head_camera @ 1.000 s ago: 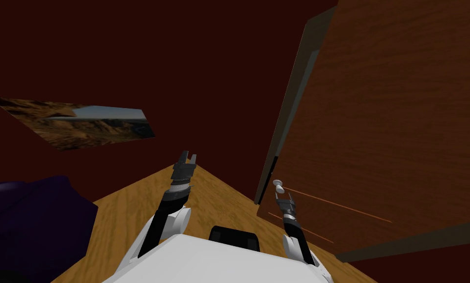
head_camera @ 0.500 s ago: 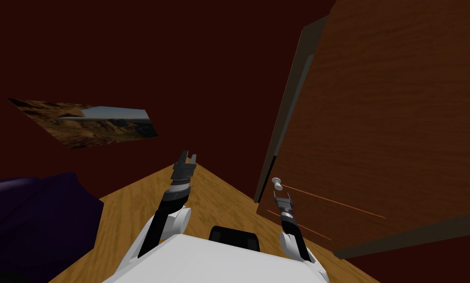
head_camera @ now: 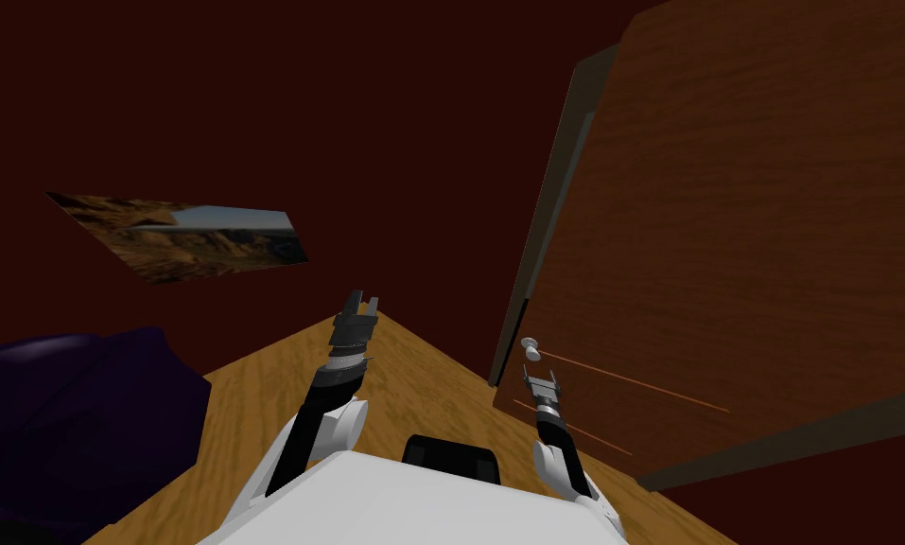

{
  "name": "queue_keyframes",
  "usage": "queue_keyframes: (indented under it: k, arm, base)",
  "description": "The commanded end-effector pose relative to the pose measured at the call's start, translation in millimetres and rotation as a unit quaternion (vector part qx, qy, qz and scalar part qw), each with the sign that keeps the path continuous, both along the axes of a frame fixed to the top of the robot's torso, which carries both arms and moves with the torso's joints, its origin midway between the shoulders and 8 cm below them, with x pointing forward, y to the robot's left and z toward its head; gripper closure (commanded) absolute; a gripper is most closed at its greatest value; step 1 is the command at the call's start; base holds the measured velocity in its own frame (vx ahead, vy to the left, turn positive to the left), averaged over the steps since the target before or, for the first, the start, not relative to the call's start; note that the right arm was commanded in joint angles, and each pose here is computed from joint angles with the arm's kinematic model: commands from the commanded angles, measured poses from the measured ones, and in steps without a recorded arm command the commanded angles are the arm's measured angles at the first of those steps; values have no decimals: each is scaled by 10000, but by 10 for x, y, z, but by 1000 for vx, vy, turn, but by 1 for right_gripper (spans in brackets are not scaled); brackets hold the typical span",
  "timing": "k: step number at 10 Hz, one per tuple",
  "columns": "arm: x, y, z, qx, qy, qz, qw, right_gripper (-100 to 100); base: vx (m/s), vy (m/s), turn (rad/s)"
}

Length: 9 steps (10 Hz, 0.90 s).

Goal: Pull the door open

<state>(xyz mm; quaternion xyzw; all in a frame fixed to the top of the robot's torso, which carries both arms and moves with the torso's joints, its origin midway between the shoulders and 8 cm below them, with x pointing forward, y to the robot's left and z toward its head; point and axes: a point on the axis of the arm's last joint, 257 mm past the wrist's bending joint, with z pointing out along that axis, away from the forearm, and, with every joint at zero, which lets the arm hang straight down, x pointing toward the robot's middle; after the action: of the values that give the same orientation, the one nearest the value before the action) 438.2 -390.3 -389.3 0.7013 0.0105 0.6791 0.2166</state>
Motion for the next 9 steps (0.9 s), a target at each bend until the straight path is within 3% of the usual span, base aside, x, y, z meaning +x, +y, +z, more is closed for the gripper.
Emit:
queue_keyframes:
  k: [1, 5, 9]
  arm:
    - [21, 39, -9, 315, -81, -2, 9995, -100]
    - [54, 97, -15, 806, -207, -5, 9965, -100]
    - [98, 179, -23, 1424, -361, -10, 9891, -100]
  base:
    - [-54, -1, 8]
    - [-48, -10, 12]
    - [-54, -7, 10]
